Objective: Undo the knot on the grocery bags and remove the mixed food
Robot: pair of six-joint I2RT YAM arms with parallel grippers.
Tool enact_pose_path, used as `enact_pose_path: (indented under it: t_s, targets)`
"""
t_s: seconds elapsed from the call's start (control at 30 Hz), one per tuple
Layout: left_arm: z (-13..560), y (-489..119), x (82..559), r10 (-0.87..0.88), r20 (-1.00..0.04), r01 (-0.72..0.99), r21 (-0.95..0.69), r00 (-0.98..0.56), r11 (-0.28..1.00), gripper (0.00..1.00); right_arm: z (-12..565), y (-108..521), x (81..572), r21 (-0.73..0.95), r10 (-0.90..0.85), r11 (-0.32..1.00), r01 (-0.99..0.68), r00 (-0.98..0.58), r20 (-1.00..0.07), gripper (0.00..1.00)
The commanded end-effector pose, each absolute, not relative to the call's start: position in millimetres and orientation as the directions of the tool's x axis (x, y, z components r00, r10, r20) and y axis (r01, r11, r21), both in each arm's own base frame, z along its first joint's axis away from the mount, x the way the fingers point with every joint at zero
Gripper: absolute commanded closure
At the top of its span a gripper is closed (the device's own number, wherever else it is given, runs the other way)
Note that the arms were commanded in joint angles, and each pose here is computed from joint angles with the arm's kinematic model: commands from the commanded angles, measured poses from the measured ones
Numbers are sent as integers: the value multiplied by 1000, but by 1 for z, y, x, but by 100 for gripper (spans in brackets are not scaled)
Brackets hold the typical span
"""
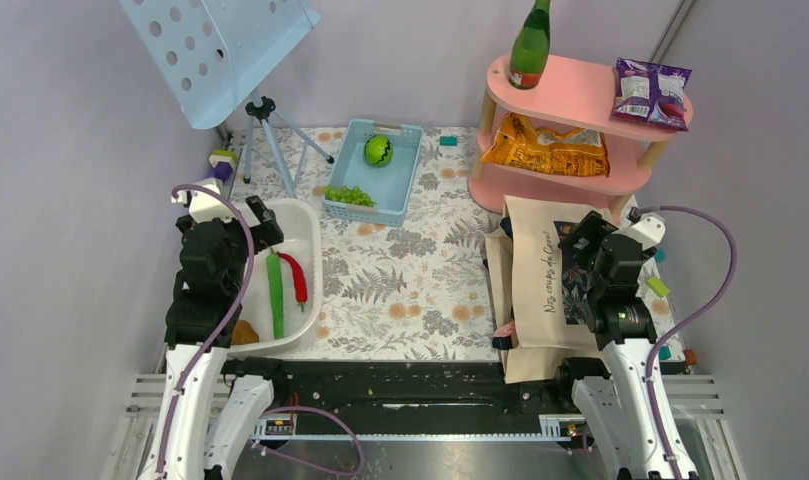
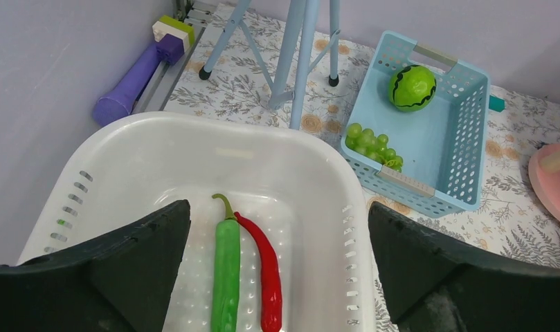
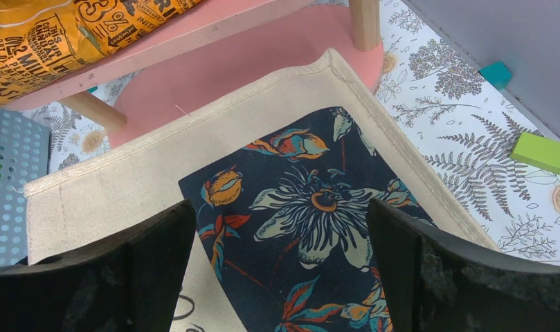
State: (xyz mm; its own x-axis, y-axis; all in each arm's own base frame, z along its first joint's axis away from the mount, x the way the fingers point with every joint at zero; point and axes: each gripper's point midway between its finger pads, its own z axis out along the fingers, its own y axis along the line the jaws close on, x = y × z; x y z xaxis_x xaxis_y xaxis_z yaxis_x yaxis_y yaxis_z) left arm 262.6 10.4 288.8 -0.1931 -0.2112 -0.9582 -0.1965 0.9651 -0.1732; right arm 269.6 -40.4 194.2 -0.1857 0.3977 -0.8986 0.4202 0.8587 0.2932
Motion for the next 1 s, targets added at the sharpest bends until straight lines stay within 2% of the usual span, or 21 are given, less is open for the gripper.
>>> enact_pose_path:
  t_s: [0.0,0.33,0.57,0.8,0.97]
  targets:
    - [302,4,268,-234,-960,-162,-208,-156,965,1,215,-39,273,316,399,861,398,-143,-906,1]
    - [298,-3,269,-257,-951,-136,-235,-174,962,1,218,-30,275,316,399,879,357,-187,-898,0]
    - [301,-8,263,-262,-956,-97,-250,-136,963,1,218,9,271,349,418,906,239,-382,-824,1]
    - [291,-14,269,-254,-946,-79,-243,-202,967,1,217,46,259,70,170,977,201,-536,-827,1]
    - [292,-15,267,-253,-947,-73,-243,-197,967,1,211,60,245,-230,-74,954,191,-593,-801,0]
